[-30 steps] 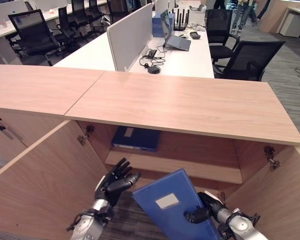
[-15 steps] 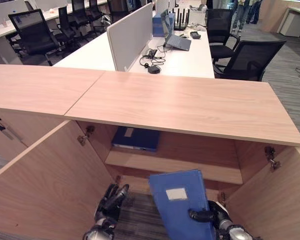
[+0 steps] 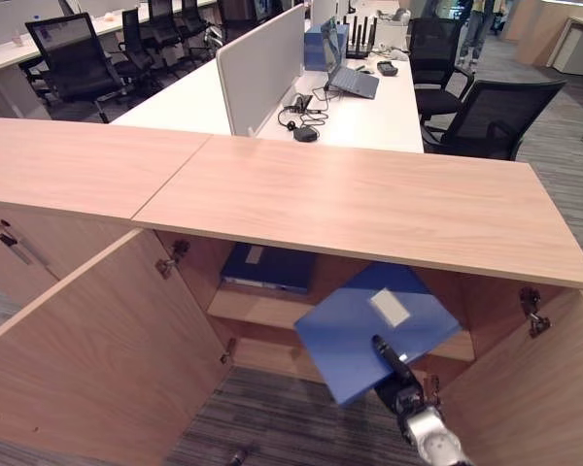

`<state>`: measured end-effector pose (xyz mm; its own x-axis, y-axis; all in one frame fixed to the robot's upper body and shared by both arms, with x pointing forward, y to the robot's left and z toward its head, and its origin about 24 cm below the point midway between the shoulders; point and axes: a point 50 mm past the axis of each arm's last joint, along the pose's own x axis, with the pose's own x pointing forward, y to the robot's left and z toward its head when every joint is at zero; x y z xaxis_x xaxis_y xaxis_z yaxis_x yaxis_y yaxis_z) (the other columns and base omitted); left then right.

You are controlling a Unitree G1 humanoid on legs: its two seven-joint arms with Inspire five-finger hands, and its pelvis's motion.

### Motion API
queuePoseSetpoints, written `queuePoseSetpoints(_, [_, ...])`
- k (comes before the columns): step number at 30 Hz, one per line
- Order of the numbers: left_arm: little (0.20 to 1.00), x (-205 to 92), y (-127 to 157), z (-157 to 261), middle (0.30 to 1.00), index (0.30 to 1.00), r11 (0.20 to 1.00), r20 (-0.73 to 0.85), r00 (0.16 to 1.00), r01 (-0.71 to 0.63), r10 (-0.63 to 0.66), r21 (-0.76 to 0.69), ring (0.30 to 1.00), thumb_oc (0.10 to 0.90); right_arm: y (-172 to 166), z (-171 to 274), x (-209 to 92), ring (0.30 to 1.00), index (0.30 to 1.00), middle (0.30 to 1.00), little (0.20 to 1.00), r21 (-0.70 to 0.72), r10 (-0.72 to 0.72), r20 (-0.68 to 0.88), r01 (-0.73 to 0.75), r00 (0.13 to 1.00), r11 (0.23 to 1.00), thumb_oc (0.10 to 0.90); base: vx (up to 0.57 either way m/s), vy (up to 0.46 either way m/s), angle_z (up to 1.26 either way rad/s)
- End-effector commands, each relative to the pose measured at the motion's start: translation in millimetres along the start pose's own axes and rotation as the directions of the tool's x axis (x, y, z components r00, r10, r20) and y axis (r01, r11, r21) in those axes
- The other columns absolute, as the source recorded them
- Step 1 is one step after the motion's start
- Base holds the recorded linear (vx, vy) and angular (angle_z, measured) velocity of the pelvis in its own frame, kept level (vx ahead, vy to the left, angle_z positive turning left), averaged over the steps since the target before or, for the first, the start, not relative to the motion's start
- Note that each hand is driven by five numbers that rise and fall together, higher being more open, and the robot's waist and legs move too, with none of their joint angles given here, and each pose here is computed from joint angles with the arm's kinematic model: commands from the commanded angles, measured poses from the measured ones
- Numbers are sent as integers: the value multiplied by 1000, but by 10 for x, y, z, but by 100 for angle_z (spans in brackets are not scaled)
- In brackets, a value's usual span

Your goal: Put the empty folder in the office cabinet

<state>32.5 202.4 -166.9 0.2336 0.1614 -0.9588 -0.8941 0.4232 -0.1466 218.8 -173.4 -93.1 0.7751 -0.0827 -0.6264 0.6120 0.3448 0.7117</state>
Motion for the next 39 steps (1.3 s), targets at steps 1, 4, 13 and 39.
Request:
queuePoseSetpoints(1, [900, 15, -232, 98, 900, 900, 993, 39, 994, 102, -104, 51, 900, 800, 494, 305, 68, 300, 300, 300, 300, 46, 193, 142, -201, 971, 979, 400, 37, -14, 10])
queuePoseSetpoints(4, [900, -2, -151, 128, 900, 900, 994, 54, 994, 88, -91, 62, 900, 800, 622, 499, 80, 300, 300, 300, 300, 91, 209, 223, -233, 952, 968, 400, 1, -22, 12])
queuePoseSetpoints(13, [900, 6, -38, 239, 900, 900, 970, 74, 995, 51, -70, 236, 900, 800, 1406, 1255, -16, 300, 300, 300, 300, 83, 347, 500, -443, 794, 893, 400, -76, -17, 13])
queuePoseSetpoints(39, [900, 15, -187, 554, 900, 900, 872, 128, 980, 70, -150, 485, 900, 800, 2859, 2214, -790, 300, 300, 300, 300, -66, 493, 766, -712, 413, 699, 400, -34, -8, -1])
